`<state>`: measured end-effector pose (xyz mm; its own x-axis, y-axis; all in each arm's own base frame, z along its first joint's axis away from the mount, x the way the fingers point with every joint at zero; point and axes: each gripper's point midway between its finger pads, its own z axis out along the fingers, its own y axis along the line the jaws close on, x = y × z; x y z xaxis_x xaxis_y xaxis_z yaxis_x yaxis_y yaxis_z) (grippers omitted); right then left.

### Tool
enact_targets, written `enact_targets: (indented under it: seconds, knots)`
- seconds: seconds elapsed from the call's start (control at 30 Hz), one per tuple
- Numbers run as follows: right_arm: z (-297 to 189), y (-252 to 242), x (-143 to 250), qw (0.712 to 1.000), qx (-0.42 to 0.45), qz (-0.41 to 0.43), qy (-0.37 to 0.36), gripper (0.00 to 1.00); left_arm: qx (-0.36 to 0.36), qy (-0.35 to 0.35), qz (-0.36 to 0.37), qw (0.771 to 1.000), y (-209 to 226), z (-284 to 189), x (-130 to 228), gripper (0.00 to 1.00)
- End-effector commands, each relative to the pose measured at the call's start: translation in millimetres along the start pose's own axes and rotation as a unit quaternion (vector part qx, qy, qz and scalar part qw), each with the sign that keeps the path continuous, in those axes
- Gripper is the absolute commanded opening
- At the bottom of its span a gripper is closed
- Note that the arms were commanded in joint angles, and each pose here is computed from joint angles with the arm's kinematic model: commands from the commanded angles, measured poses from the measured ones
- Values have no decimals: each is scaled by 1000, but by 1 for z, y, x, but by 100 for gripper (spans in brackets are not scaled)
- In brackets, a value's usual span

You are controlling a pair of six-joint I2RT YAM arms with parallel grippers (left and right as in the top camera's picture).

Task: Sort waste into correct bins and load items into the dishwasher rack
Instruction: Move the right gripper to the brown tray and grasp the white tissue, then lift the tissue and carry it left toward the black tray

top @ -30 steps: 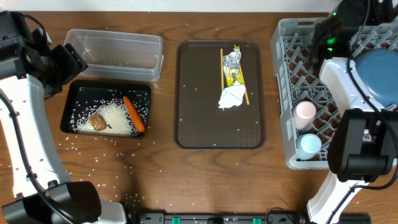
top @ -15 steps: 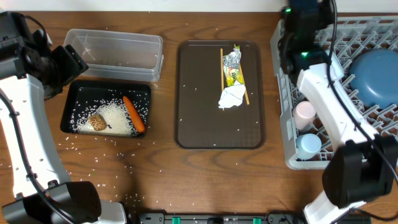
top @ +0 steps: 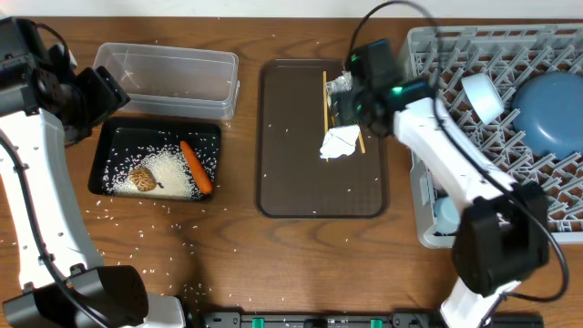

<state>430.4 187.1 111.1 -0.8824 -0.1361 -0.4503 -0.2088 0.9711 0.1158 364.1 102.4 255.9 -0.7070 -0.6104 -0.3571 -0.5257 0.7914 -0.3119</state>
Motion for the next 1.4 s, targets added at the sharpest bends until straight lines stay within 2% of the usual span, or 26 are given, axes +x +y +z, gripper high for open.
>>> enact_targets:
  seconds: [0.0, 0.17, 0.37, 0.53, 0.67, 0.7, 0.83, 0.97, 1.03, 1.17, 1.23, 1.3, 1.37]
  knots:
    - [19, 16, 21, 999, -14, -4, 41, 77, -5, 7, -5, 1000, 3, 5, 1, 75]
    - [44, 15, 49, 995, -7, -9, 98, 76, -5, 9, -5, 1000, 3, 5, 2, 75]
    - [67, 8, 76, 989, 6, -8, 150, 68, -5, 8, -5, 1000, 3, 5, 2, 75]
    - [81, 5, 85, 986, 11, -6, 165, 51, -5, 8, -5, 1000, 3, 5, 2, 75]
    - [82, 2, 84, 986, 15, -5, 163, 21, -7, 8, -5, 1000, 4, 5, 2, 75]
    - [82, 1, 84, 987, 15, -4, 163, 17, -7, 8, -5, 1000, 4, 5, 2, 75]
    - [81, 0, 83, 987, 15, -2, 162, 6, -6, 7, -5, 1000, 3, 5, 1, 75]
    - [72, 0, 76, 987, 15, -1, 158, 1, -6, 7, -5, 1000, 4, 5, 1, 75]
    - [62, 2, 69, 988, 13, -2, 151, 3, -6, 7, -5, 1000, 3, 5, 1, 75]
    - [44, 5, 56, 991, 5, -26, 131, 21, -6, 7, -5, 1000, 3, 5, 1, 75]
    - [37, 6, 52, 992, 2, -29, 122, 22, -6, 7, -5, 1000, 3, 5, 1, 75]
    - [33, 7, 49, 993, 1, -30, 117, 18, -7, 8, -5, 1000, 4, 5, 2, 75]
    - [33, 7, 49, 993, 1, -30, 116, 1, -7, 8, -5, 1000, 4, 5, 2, 75]
